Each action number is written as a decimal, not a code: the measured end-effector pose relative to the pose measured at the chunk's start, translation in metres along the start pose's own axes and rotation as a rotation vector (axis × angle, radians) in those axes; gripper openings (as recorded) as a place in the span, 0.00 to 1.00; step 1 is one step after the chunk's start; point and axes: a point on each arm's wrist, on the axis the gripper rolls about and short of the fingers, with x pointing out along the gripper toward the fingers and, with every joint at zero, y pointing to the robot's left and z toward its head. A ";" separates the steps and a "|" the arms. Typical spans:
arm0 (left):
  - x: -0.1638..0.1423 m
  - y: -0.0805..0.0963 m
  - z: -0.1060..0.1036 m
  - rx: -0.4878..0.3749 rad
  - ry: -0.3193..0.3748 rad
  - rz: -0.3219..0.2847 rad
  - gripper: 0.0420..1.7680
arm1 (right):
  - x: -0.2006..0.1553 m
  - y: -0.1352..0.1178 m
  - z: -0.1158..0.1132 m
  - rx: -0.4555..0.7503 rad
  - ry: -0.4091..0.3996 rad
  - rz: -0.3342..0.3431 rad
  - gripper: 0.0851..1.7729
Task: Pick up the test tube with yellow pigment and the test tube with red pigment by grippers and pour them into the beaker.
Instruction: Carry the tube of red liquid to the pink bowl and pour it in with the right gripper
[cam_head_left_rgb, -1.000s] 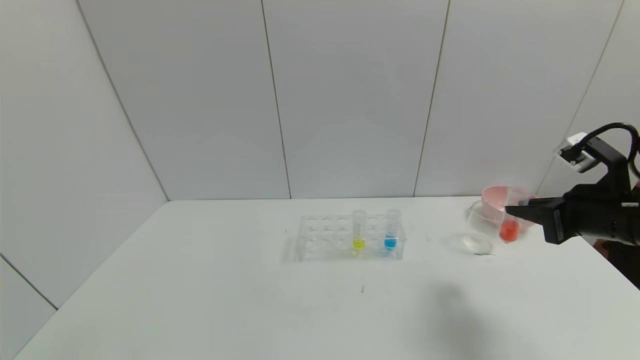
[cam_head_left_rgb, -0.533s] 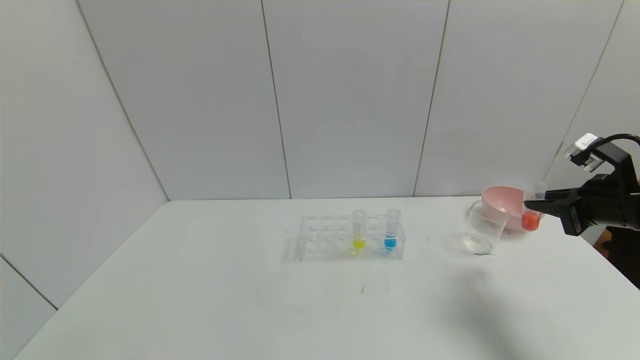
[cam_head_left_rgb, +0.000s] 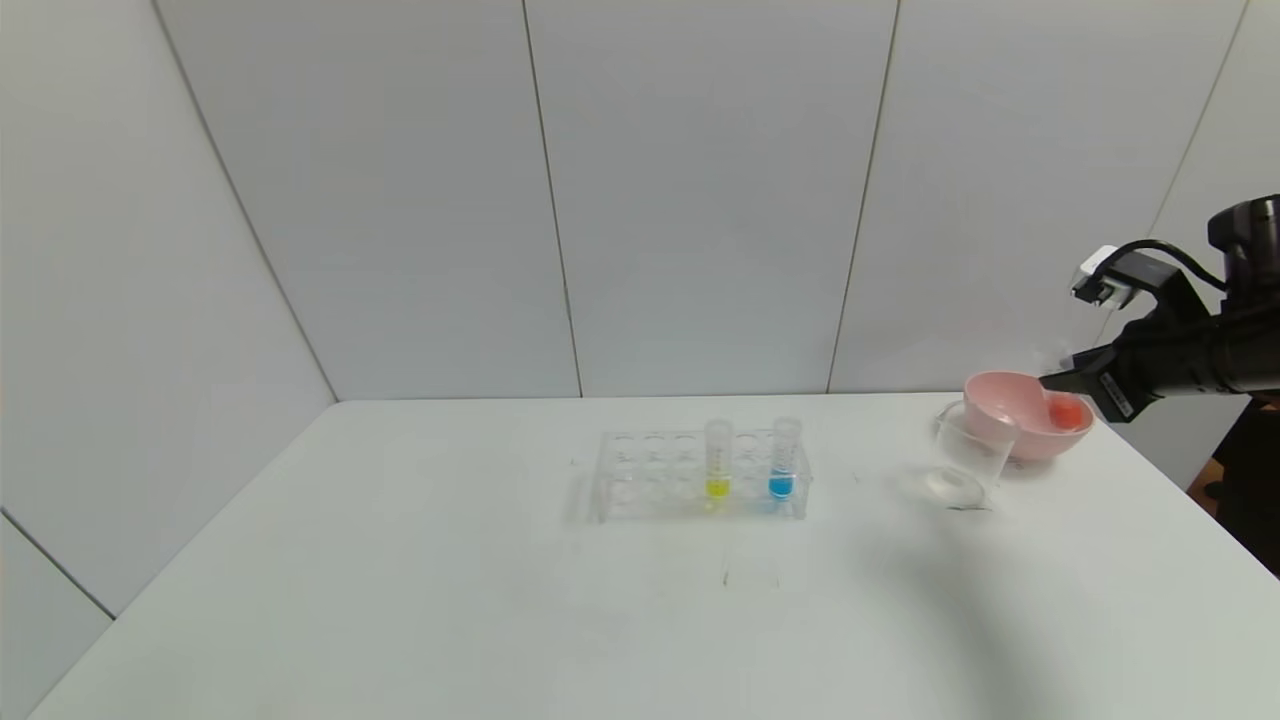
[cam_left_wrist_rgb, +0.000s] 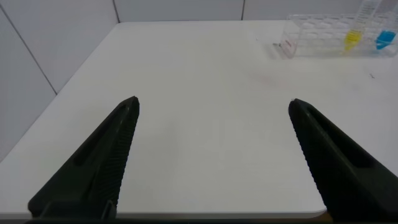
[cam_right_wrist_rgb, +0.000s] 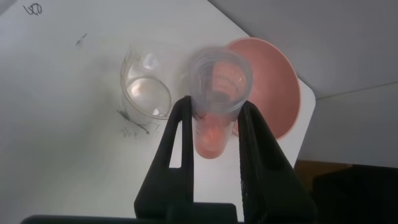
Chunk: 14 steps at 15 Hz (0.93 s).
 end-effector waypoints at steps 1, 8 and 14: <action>0.000 0.000 0.000 0.000 0.000 0.000 0.97 | 0.000 -0.004 0.005 -0.019 0.034 -0.012 0.24; 0.000 0.000 0.000 0.000 0.000 0.000 0.97 | -0.002 -0.009 0.021 -0.201 0.292 -0.009 0.24; 0.000 0.000 0.000 0.000 0.000 0.000 0.97 | 0.013 -0.001 0.039 -0.314 0.330 0.014 0.24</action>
